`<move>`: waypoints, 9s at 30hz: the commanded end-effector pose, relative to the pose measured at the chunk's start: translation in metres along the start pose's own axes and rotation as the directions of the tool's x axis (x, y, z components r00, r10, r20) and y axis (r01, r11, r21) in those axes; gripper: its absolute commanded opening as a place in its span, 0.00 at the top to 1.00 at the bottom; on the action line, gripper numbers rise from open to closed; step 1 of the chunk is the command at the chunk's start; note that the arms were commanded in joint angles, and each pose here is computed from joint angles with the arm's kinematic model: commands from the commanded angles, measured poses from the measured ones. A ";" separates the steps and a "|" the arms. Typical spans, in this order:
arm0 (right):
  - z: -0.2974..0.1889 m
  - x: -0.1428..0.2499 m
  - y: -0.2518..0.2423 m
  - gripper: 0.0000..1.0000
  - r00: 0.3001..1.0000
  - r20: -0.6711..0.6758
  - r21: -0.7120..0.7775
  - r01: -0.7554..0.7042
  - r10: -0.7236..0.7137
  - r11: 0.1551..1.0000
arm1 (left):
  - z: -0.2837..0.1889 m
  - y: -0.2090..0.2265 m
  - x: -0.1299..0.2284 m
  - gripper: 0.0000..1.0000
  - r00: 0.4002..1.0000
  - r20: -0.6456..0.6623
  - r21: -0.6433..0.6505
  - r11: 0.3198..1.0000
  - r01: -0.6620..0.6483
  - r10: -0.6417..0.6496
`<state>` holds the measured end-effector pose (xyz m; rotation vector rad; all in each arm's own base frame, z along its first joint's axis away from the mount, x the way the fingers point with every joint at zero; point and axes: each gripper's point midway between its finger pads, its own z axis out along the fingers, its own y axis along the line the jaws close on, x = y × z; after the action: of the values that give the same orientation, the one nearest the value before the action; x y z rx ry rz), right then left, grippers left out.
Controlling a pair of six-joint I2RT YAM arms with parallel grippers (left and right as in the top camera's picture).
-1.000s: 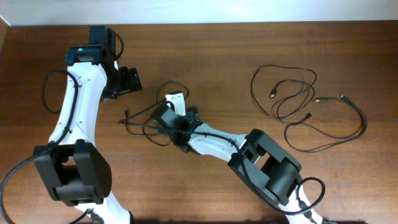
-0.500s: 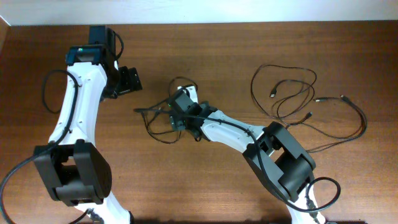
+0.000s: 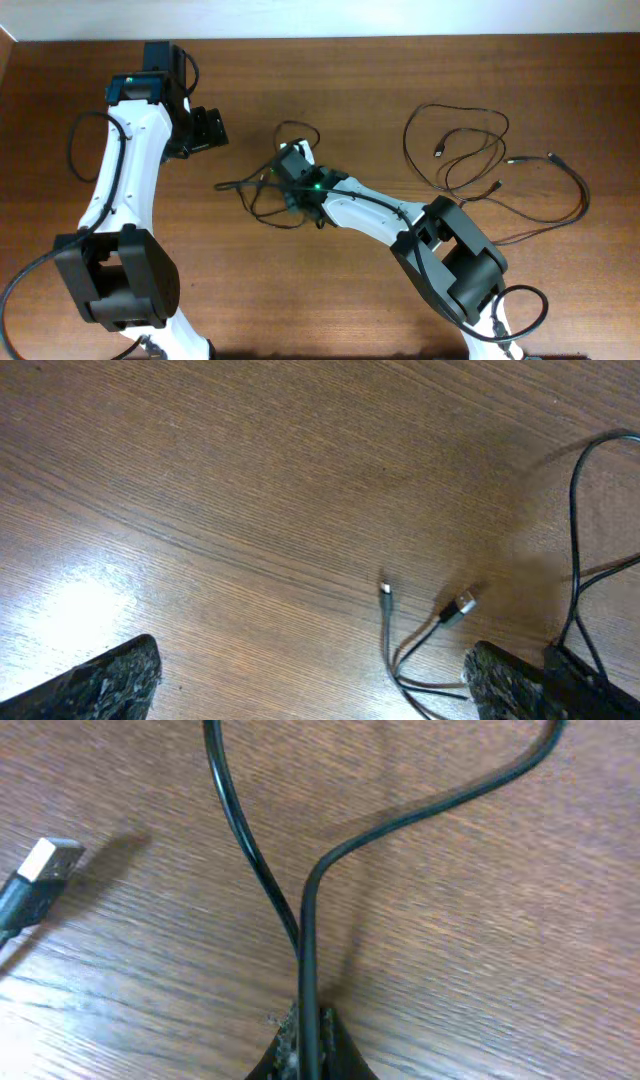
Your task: Untangle cables
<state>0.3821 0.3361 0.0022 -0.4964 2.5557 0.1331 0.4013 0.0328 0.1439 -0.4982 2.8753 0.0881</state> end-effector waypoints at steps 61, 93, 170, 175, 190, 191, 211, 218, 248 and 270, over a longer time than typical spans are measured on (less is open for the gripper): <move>0.023 -0.014 -0.013 0.48 0.995 0.010 -0.034 0.097 -0.097 0.995 | -0.005 0.001 -0.006 0.01 1.000 0.022 -0.005 1.000 0.014 -0.014; -0.057 -0.035 -0.192 0.96 0.971 -0.104 -0.125 -0.226 0.214 0.966 | -0.005 0.001 -0.006 0.01 1.000 0.022 -0.005 1.000 0.014 -0.014; -0.074 -0.044 -0.205 0.02 0.959 -0.142 -0.115 -0.262 0.245 0.958 | -0.005 0.000 -0.005 0.01 1.000 0.022 -0.005 1.000 0.013 -0.012; -0.074 -0.044 -0.205 0.02 0.959 -0.142 -0.115 -0.262 0.245 0.958 | -0.005 0.000 -0.005 0.01 1.000 0.021 -0.005 1.000 0.013 -0.012; -0.074 -0.044 -0.205 0.02 0.959 -0.144 -0.116 -0.262 0.245 0.958 | -0.005 0.000 -0.005 0.01 1.000 0.022 -0.005 1.000 0.013 -0.012; -0.074 -0.044 -0.205 0.02 0.959 -0.144 -0.116 -0.262 0.245 0.958 | -0.005 0.000 -0.005 0.01 1.000 0.021 -0.005 1.000 0.013 -0.012; -0.073 -0.044 -0.205 0.02 0.959 -0.144 -0.115 -0.262 0.245 0.958 | -0.004 0.000 -0.005 0.01 1.000 0.018 -0.006 1.000 0.012 -0.012; -0.073 -0.044 -0.205 0.02 0.959 -0.144 -0.115 -0.262 0.245 0.958 | -0.026 0.001 -0.008 0.01 0.997 0.072 0.011 1.000 0.018 -0.019; -0.073 -0.043 -0.205 0.02 0.959 -0.144 -0.115 -0.262 0.245 0.958 | 0.042 -0.015 0.047 0.01 0.813 0.570 0.304 0.949 -0.078 -0.116; -0.073 -0.043 -0.205 0.02 0.959 -0.144 -0.115 -0.262 0.245 0.958 | 0.078 0.031 0.190 0.01 0.802 0.587 0.279 0.958 -0.065 -0.116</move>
<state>0.4535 0.1460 0.0756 -0.2345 2.7732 0.3695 0.2282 0.0040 0.0104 -0.3720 2.2763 -0.1681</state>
